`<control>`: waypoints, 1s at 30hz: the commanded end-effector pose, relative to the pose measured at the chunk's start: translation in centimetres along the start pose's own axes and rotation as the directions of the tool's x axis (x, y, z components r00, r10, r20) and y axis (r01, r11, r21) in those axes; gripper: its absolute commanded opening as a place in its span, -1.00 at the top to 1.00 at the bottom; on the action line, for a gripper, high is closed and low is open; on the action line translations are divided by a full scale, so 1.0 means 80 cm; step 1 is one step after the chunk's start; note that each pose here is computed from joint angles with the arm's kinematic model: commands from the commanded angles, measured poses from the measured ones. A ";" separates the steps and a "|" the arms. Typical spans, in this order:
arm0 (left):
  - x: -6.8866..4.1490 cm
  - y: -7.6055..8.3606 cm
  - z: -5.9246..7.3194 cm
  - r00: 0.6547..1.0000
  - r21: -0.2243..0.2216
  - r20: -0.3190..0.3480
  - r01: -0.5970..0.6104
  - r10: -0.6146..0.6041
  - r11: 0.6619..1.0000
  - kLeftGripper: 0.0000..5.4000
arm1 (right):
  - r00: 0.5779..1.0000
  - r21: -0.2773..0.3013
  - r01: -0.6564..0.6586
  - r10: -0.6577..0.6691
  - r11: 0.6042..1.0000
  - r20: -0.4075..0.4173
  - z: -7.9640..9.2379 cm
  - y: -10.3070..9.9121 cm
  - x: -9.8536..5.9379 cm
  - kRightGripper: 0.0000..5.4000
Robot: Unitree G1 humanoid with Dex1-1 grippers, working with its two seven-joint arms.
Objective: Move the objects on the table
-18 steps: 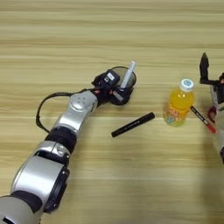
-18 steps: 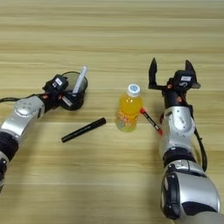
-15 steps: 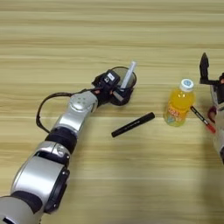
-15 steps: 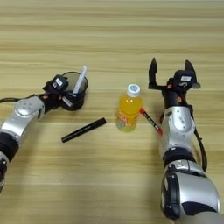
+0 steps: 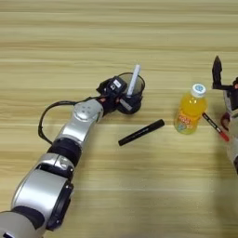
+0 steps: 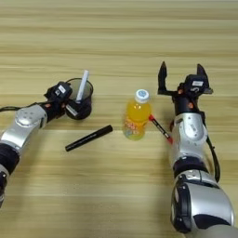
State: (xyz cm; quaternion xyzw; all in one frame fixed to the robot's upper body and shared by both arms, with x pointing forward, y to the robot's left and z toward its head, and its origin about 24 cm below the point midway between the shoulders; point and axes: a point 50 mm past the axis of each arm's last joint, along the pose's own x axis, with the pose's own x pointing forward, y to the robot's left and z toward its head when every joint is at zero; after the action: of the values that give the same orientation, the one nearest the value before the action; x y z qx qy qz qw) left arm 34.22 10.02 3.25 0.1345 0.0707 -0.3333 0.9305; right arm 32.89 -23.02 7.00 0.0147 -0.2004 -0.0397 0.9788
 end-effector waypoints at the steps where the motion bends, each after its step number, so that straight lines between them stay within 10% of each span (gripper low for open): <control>1: -0.006 0.003 -0.003 1.000 -0.013 0.004 -0.021 0.021 1.000 -0.98 | 1.000 -0.005 0.000 0.001 1.000 0.016 0.002 0.001 0.001 -1.00; 30: -0.057 -0.008 -0.023 0.999 -0.082 -0.004 -0.036 0.035 0.996 -0.98 | 1.000 -0.009 -0.001 0.001 1.000 0.014 0.003 0.001 0.003 -1.00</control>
State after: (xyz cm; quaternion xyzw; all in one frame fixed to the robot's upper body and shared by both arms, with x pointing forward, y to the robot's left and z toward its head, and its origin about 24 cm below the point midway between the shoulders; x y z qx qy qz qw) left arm 30.54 12.48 2.38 0.0942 0.0773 -0.3145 0.9414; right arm 32.83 -23.02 7.11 0.0117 -0.2063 -0.0397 0.9776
